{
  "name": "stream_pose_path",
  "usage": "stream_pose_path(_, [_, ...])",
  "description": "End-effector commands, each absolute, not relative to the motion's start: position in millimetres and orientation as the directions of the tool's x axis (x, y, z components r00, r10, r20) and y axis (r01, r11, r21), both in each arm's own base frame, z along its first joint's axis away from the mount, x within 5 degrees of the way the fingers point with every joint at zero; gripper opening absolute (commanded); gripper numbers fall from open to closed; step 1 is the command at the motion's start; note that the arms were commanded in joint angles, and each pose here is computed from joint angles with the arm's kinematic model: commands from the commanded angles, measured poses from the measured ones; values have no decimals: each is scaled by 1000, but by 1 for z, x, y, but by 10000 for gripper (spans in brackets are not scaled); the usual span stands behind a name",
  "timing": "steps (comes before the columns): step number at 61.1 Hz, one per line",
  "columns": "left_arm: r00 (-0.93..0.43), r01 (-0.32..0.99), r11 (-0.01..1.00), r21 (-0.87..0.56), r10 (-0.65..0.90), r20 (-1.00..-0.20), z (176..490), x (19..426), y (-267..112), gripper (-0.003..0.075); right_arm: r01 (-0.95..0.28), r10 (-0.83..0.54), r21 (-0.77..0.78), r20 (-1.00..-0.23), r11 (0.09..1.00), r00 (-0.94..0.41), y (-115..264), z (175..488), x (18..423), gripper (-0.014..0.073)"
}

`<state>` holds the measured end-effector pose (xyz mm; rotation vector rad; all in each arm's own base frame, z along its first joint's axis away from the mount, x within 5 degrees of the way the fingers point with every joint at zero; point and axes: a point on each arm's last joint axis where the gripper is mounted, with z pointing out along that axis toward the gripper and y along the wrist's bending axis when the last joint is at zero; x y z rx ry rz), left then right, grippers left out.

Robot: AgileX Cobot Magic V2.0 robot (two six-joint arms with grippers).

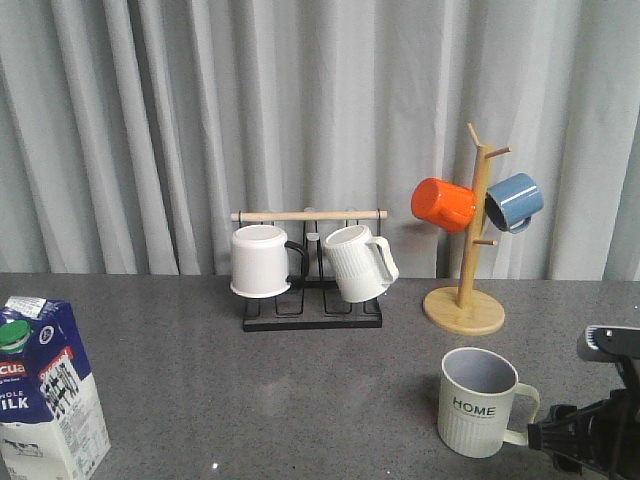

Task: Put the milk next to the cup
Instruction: 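Lower the right gripper onto the white HOME mug's rim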

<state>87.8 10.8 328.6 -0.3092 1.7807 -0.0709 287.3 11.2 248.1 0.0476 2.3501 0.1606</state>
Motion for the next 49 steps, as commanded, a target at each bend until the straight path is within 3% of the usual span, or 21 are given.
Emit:
stream_pose_path(1, [-128, -134, 966, -219, -236, -963, 344, 90, 9, 328, -10, 78, 109, -769, 994, -635, 8, 259, 297, 486])
stream_pose_path(21, [-128, -134, 966, -219, -236, -963, 344, 90, 9, 328, -6, 84, 111, -787, 994, -612, 8, 255, 304, 486])
stream_pose_path(36, [-128, -134, 966, -219, -236, -963, 344, 90, 9, 328, -76, 27, 86, -815, 993, -579, 32, 250, 311, 486])
stream_pose_path(49, [-132, -136, 966, -219, -237, -963, 343, 90, 9, 328, -80, 18, 88, -779, 993, -627, 34, 236, 315, 473])
